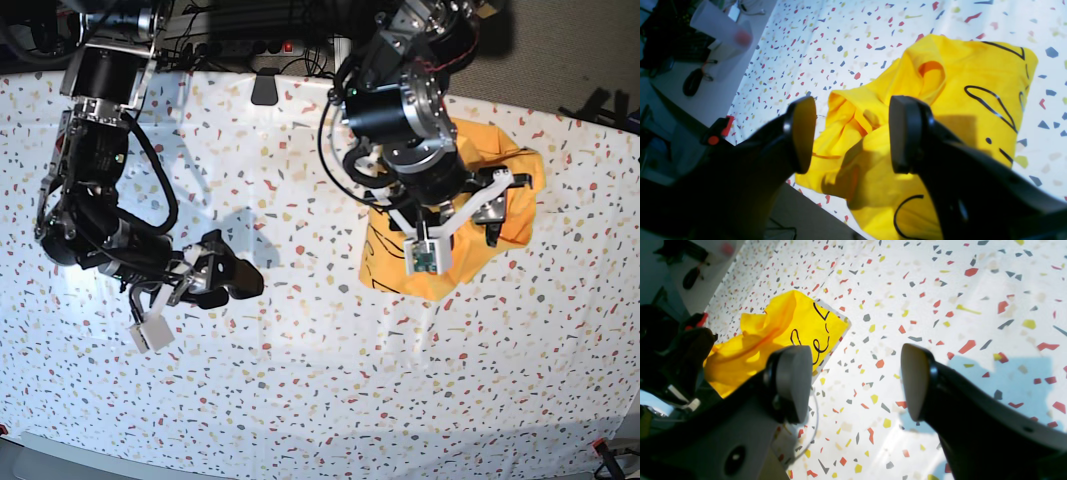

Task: Fold the T-shirt properly
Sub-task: 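Move the right gripper back toward the bundle's edge, then tuck the loose flap under the bundle with the right gripper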

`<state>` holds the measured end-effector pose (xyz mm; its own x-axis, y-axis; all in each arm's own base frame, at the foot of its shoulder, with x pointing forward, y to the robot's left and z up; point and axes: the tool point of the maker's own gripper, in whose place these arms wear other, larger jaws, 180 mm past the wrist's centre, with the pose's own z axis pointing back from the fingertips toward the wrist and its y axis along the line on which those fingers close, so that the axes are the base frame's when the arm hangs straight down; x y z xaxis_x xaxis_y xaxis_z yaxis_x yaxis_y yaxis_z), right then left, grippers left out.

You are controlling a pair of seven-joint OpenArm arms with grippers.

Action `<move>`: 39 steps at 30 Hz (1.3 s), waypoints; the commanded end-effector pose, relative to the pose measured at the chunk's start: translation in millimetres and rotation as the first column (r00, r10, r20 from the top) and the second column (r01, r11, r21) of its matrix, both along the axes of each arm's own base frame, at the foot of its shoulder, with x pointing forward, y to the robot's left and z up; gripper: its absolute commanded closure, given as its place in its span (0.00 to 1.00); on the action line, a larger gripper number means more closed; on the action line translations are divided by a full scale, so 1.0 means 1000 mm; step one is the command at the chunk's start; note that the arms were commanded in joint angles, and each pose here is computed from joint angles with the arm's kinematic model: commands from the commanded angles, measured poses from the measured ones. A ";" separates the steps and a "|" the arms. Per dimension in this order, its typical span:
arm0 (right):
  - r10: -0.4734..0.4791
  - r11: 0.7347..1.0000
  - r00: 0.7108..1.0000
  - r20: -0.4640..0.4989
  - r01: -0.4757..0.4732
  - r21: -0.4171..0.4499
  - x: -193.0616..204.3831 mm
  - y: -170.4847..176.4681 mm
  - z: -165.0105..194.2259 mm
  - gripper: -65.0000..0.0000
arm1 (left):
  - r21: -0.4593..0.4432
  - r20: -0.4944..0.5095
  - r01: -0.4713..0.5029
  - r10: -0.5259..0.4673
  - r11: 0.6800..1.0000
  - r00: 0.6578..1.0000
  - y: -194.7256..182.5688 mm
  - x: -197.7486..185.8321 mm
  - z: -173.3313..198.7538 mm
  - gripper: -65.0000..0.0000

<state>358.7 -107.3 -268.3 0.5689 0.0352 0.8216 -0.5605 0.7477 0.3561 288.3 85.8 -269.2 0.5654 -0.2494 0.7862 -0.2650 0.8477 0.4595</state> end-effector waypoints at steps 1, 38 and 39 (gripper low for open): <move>0.004 0.999 0.997 0.079 -0.007 0.038 0.009 0.002 0.025 0.36 | 0.008 0.058 -0.008 0.007 1.000 0.998 0.001 0.005 0.015 0.48; 0.316 0.932 0.936 -0.154 -0.337 -0.135 0.046 0.219 -0.088 0.36 | -0.104 -0.273 -0.062 0.032 0.993 0.962 0.063 -0.023 -0.119 0.48; 0.311 0.931 0.935 -0.169 -0.336 -0.143 0.045 0.215 -0.094 0.36 | -0.095 -0.273 -0.047 0.020 0.994 0.962 0.063 -0.022 -0.121 0.48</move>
